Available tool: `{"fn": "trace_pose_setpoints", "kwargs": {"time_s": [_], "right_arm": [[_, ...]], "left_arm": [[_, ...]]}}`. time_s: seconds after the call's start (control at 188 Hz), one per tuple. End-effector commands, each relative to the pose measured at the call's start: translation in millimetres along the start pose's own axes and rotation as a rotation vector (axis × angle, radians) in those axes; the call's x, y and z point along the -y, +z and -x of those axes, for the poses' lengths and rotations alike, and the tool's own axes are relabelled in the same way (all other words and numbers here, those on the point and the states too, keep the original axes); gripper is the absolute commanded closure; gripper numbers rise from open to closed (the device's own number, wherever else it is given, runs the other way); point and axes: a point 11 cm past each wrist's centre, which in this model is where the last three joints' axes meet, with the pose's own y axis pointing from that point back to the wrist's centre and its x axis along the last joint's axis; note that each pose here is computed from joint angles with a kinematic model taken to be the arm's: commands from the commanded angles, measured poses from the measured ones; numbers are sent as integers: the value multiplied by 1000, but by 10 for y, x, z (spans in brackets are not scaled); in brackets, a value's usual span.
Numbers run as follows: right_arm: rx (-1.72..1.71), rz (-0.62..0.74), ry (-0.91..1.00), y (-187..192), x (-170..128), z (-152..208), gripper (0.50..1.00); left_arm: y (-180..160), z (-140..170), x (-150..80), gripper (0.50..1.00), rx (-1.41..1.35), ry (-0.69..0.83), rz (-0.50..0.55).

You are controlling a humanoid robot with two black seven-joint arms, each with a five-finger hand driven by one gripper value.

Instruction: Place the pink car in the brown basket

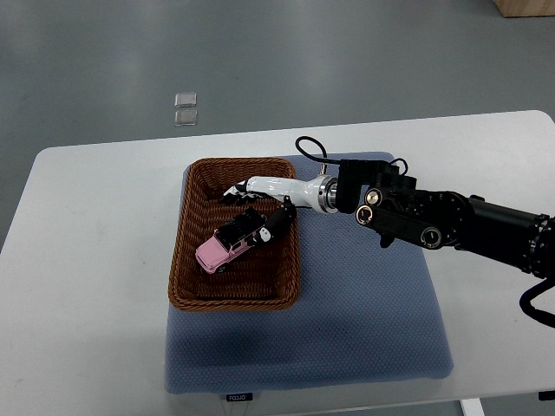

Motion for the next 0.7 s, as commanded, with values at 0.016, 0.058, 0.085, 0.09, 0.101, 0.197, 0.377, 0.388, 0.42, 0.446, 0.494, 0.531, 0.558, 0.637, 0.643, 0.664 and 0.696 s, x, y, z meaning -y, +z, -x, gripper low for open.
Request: {"fn": "trace_pose_setpoints", "kwargs": {"time_s": [0.016, 0.058, 0.085, 0.09, 0.101, 0.197, 0.377, 0.388, 0.42, 0.446, 0.494, 0.531, 0.558, 0.637, 0.643, 0.664, 0.696], "right_arm": [[47, -6, 85, 46, -172, -345, 607], [72, -11, 126, 76, -252, -480, 607], [90, -14, 151, 90, -297, -555, 607], [101, -18, 164, 97, -323, -595, 607], [114, -22, 180, 102, -351, -643, 607], [274, -91, 302, 139, -555, -937, 607], [815, -323, 594, 542, -1043, -1208, 599], [848, -334, 614, 587, -1076, -1208, 599], [943, -371, 666, 710, -1165, -1192, 595], [1037, -410, 716, 822, -1246, -1174, 595], [1159, -464, 766, 929, -1309, -1135, 595], [1246, -491, 788, 996, -1311, -1071, 595], [1329, -516, 811, 1066, -1311, -1004, 595], [1483, -538, 852, 1232, -1279, -845, 595], [1501, -537, 860, 1266, -1282, -824, 595], [1527, -545, 872, 1308, -1292, -812, 595], [1562, -557, 894, 1385, -1321, -794, 595]], "left_arm": [[0, -1, 0, 500, 0, 0, 0], [0, -1, 0, 500, 0, 0, 0], [0, -1, 0, 500, 0, 0, 0], [0, -1, 0, 500, 0, 0, 0], [0, -1, 0, 500, 0, 0, 0], [0, -1, 0, 500, 0, 0, 0], [0, -1, 0, 500, 0, 0, 0], [0, -1, 0, 500, 0, 0, 0], [0, -1, 0, 500, 0, 0, 0], [0, -1, 0, 500, 0, 0, 0], [0, -1, 0, 500, 0, 0, 0], [1, 5, 0, 500, 0, -1, 0], [1, 5, 0, 500, 0, -1, 0], [1, 5, 0, 500, 0, -1, 0], [1, 5, 0, 500, 0, -1, 0], [1, 5, 0, 500, 0, -1, 0], [1, 5, 0, 500, 0, -1, 0]]}}
